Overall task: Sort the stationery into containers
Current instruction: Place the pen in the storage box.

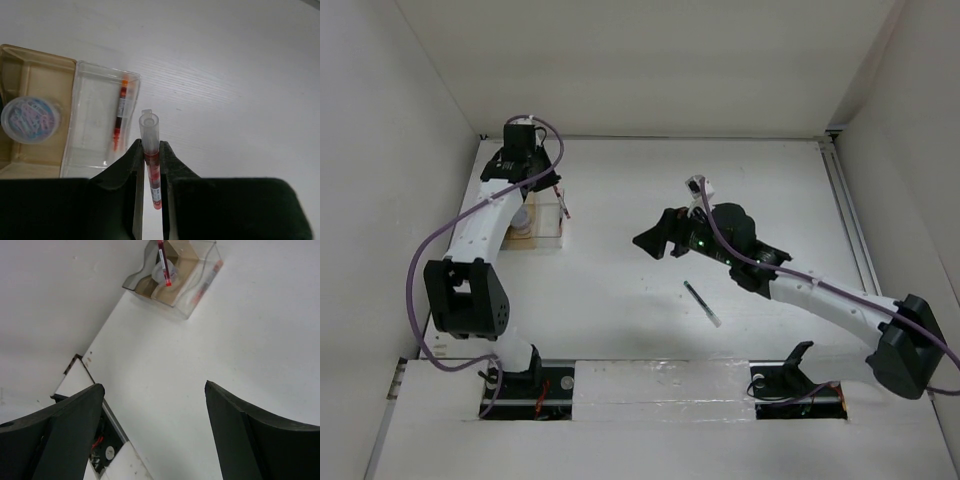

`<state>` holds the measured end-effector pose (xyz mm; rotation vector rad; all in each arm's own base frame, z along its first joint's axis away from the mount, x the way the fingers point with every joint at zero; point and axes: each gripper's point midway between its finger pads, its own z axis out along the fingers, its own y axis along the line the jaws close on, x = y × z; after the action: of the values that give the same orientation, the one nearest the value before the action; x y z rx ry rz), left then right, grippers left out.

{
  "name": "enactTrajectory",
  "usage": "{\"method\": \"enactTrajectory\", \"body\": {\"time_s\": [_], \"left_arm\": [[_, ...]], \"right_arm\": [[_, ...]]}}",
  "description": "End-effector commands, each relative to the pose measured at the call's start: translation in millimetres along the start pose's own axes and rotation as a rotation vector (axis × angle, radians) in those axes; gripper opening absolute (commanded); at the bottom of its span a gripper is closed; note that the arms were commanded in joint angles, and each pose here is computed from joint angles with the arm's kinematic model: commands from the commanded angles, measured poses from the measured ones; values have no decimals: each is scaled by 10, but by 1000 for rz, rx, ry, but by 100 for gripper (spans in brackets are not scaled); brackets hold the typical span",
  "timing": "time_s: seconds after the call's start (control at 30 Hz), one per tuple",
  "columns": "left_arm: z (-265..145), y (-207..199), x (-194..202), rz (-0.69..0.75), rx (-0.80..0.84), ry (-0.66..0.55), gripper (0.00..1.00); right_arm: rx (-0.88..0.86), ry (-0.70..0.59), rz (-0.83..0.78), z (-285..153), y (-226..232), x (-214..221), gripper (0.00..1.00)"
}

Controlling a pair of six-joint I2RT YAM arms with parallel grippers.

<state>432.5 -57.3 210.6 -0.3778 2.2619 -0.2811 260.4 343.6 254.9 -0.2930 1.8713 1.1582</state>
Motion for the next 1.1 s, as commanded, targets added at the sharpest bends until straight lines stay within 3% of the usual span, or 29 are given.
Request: {"method": "enactTrajectory", "body": {"time_s": [0.0, 0.23, 1.07], "left_arm": [[31, 343, -178, 12, -170, -21, 0], [263, 875, -142, -82, -252, 42, 0], [740, 810, 271, -91, -167, 170, 0]], "right_arm": [[40, -55, -51, -195, -44, -137, 88], [84, -77, -78, -511, -122, -134, 89], [108, -78, -84, -678, -217, -46, 89]]}}
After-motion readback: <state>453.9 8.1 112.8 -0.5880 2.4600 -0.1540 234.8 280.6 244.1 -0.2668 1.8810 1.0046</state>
